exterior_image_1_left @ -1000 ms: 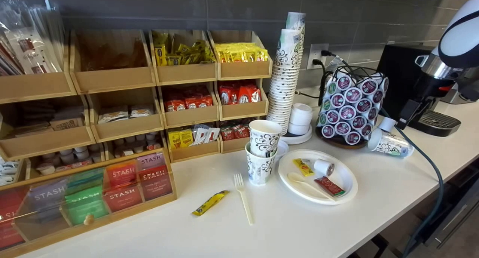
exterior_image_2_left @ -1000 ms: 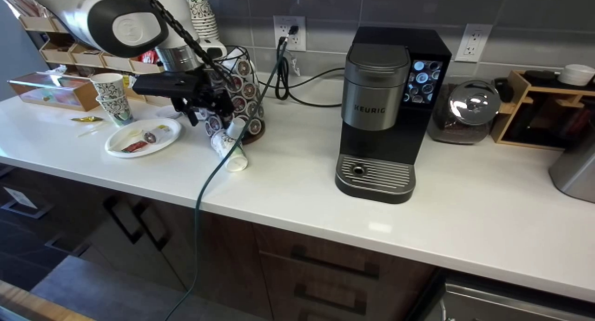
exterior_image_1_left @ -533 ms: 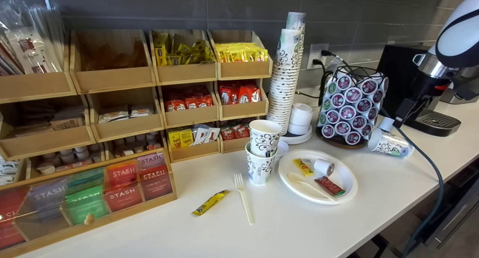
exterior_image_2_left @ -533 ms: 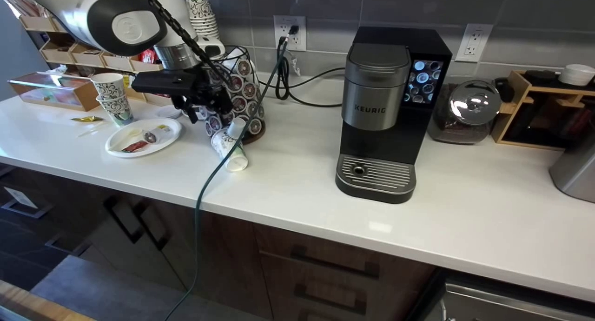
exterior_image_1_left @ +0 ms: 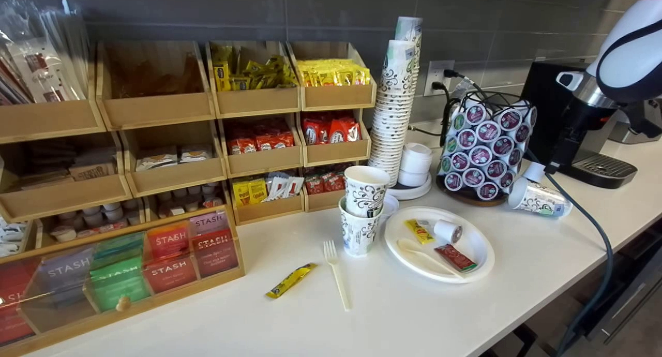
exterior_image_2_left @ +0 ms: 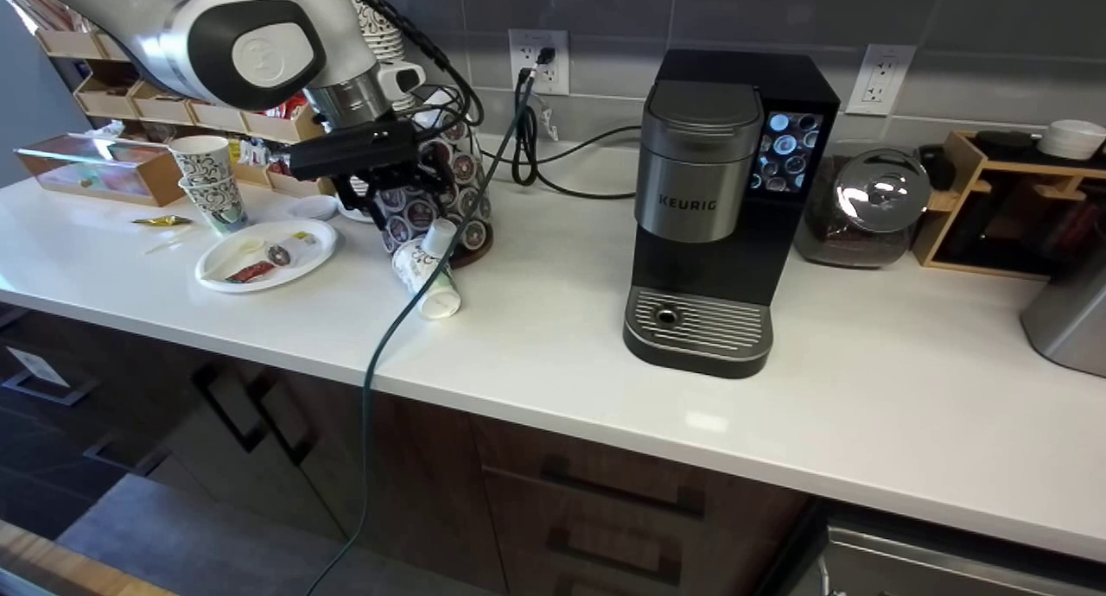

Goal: Remove the coffee capsule from on top of the paper cup and put it on the white plate

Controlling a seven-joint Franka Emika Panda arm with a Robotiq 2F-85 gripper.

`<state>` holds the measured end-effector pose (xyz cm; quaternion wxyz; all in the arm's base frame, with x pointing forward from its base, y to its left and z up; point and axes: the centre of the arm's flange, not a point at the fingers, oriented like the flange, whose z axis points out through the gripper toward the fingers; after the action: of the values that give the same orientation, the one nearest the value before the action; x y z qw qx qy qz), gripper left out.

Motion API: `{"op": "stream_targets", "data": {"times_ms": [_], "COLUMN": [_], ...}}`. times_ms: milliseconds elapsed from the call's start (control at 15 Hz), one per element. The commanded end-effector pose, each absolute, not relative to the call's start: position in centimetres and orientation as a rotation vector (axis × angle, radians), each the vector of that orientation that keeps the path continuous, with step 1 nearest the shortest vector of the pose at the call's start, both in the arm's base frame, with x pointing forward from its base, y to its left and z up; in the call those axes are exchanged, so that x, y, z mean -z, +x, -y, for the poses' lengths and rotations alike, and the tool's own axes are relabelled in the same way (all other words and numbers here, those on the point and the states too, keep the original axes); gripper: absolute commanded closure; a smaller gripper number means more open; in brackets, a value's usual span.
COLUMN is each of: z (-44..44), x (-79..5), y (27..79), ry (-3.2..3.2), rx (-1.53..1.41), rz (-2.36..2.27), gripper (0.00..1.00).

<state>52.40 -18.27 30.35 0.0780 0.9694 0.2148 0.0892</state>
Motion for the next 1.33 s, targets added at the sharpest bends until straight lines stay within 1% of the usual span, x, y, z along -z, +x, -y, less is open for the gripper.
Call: {"op": "stream_targets", "data": {"times_ms": [0,67,133,333,400,667,867,1000,1133,1200,1267], "z": [20.4,20.7,19.5,20.2,20.2,21.4,23.3,24.4,24.0,22.7,22.3], "x": [-28.9,-29.0,-29.7,-29.5,-29.6,-30.7,-31.2,-31.7,-32.2,-31.8,-32.1], "y": [51.9,52.1,52.0,51.9,51.8,51.2,51.2,51.1,51.8,51.9,52.2], "ry": [2.791,2.761,2.825,2.786,2.742,2.646,2.493,2.421,2.398,2.419,2.402], "rx": [-0.237,-0.241,-0.235,-0.232,-0.263,-0.229,-0.150,-0.243,-0.364,-0.276,-0.317], "rz": [-0.917,-0.940,-0.851,-0.908,-1.099,-1.413,-1.607,-1.752,-1.833,-1.721,-1.756], "gripper": [0.00,0.00,0.00,0.00,0.00,0.00,0.00,0.00,0.00,0.00,0.00]}}
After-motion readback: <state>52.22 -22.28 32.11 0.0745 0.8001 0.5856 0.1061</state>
